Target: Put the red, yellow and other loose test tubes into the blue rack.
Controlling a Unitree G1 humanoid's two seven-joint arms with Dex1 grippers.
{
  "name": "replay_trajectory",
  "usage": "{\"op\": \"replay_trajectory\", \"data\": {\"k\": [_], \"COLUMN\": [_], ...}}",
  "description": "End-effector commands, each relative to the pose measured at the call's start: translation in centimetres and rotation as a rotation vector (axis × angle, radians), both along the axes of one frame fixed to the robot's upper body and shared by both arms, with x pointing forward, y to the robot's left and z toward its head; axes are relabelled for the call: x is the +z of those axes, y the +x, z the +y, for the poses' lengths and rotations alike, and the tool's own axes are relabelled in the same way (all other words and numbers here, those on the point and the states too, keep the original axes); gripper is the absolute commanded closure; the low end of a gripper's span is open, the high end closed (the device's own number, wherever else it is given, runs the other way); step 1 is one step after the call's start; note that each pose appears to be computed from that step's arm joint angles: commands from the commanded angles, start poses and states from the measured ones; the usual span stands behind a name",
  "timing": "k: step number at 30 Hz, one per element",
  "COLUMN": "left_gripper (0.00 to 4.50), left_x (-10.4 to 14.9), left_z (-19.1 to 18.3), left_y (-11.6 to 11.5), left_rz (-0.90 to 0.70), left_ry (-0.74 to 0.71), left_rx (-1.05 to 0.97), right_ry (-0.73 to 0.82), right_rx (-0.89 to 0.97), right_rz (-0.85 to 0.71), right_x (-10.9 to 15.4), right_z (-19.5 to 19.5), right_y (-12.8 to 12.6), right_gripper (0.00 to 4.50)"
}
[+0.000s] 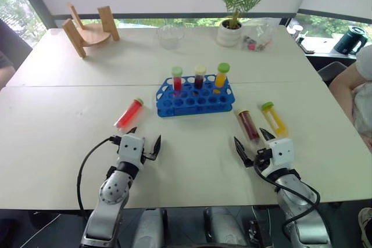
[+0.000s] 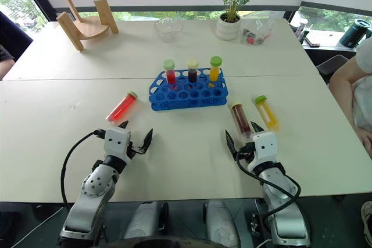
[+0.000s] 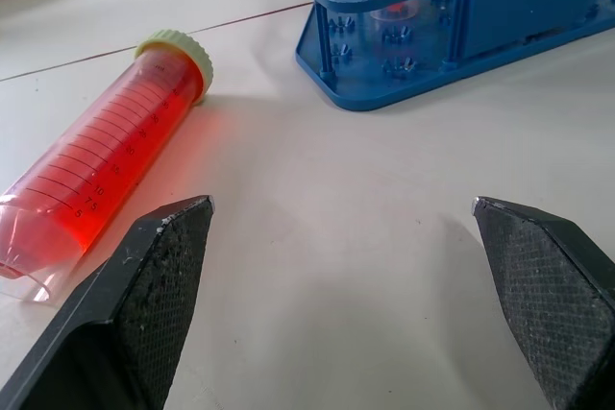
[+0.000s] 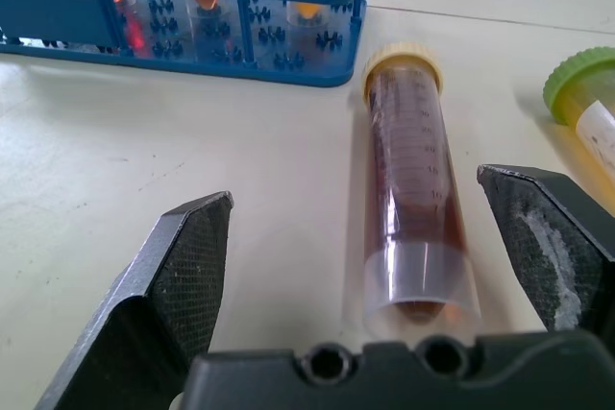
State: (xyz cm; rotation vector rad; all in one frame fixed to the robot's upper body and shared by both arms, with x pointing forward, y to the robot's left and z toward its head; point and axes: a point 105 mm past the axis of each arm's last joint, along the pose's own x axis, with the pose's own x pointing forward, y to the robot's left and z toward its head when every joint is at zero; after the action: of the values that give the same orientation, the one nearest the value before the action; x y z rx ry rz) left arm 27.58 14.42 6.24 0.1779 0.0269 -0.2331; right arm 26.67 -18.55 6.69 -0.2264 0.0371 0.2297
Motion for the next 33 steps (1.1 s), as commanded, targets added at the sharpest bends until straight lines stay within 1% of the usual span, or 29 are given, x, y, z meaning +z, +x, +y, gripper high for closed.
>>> {"op": "replay_trajectory", "data": {"k": [1,3,17,25,27,29,31,33], "left_gripper": [0.05,0.05,0.05,0.05,0.05,0.05,0.05,0.05], "left_x": [1.0,1.2,1.2,1.4,2.2,3.3,4.6,6.8], "left_z": [-0.1,-0.1,-0.3,-0.5,-0.7,-0.5,-0.9,-1.1], "left_y": [0.0,0.0,-0.1,0.0,0.1,0.4,0.4,0.3], "left_rz": [-0.029,-0.034,-0.027,-0.032,-0.053,-0.061,-0.033,-0.020], "left_ry": [-0.038,-0.061,-0.053,-0.051,-0.048,-0.067,-0.085,-0.100], "left_rx": [-0.008,-0.009,-0.023,-0.038,-0.072,-0.114,-0.232,-0.381], "right_ry": [-0.004,-0.004,-0.004,0.013,0.050,0.044,0.051,0.022], "right_rx": [0.004,0.004,0.003,-0.001,0.000,0.040,0.092,0.137], "right_rz": [-0.058,-0.059,-0.064,-0.080,-0.090,-0.092,-0.072,-0.032], "right_x": [1.6,1.6,1.9,3.0,4.1,5.3,6.8,8.6], "right_z": [-0.1,0.0,-0.2,-0.1,-0.1,0.3,0.7,0.6], "right_y": [0.0,0.1,0.1,0.4,0.5,0.5,0.5,1.0], "right_gripper": [0.00,0.00,0.00,0.00,0.00,0.00,0.00,0.00]}}
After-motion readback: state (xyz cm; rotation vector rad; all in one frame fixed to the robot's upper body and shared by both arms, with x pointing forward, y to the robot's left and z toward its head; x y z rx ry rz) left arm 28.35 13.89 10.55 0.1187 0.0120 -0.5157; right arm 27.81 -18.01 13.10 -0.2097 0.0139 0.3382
